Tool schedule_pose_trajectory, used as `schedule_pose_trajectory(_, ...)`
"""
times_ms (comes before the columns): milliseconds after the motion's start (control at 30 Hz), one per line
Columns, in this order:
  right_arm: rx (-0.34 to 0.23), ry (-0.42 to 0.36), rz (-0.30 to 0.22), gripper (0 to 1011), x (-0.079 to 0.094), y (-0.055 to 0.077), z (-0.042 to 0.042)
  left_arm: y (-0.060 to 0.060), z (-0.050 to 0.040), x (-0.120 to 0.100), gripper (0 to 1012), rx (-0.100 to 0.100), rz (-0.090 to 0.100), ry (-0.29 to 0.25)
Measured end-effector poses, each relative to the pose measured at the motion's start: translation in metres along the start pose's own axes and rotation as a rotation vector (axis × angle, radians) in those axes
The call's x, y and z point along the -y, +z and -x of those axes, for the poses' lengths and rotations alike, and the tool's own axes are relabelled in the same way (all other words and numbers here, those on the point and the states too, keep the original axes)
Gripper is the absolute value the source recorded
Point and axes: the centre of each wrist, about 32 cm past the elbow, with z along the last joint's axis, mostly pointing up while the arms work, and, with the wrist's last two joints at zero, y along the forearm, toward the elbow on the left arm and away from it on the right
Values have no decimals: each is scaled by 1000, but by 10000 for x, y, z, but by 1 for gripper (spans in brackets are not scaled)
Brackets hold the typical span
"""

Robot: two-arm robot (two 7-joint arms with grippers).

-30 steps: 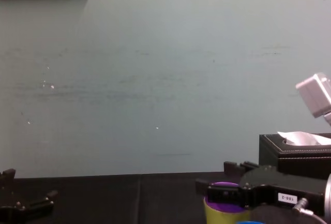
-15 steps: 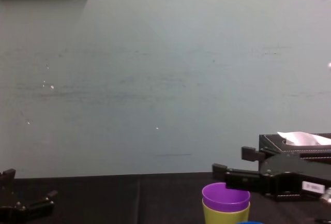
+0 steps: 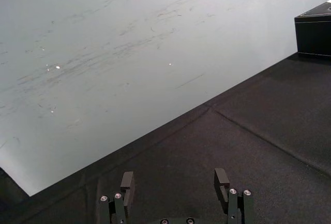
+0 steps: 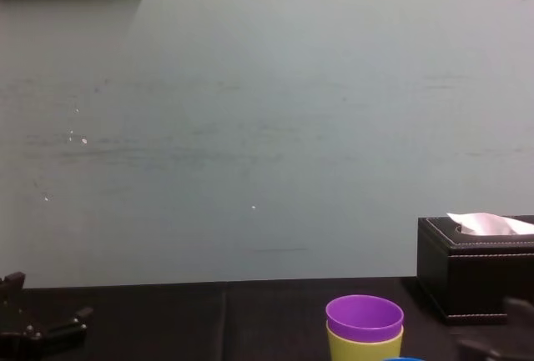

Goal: Stack the three plastic cups sequentially using one hand.

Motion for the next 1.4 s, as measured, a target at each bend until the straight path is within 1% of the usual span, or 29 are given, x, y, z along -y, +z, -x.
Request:
schedule_pose_trajectory(33, 2, -16, 10, 1004, 79, -34, 2, 0, 0, 0, 1011, 0, 0, 0)
schedule_pose_trajectory(167, 7, -42, 30, 1004, 214, -94, 4, 0, 0, 0, 1011, 0, 0, 0)
schedule_pose_trajectory(333, 12, -46, 62, 1004, 285, -129, -5, 0, 0, 0, 1011, 0, 0, 0)
schedule_pose_trajectory(500, 18, -11, 106, 1004, 329, -153, -22, 0, 0, 0, 1011, 0, 0, 0)
schedule_pose_trajectory(600, 15, 11, 117, 1004, 349, -170, -20, 0, 0, 0, 1011, 0, 0, 0)
schedule_pose_trajectory(667, 4, 45, 116, 1004, 359, -192, -12, 0, 0, 0, 1011, 0, 0, 0)
schedule_pose_trajectory(867, -20, 138, 81, 1004, 316, -248, 23, 0, 0, 0, 1011, 0, 0, 0)
schedule_pose_trajectory(1033, -35, 195, 62, 1004, 199, -277, 48, 0, 0, 0, 1011, 0, 0, 0)
schedule_pose_trajectory(1400, -55, 237, 46, 1004, 26, -320, 52, 0, 0, 0, 1011, 0, 0, 0)
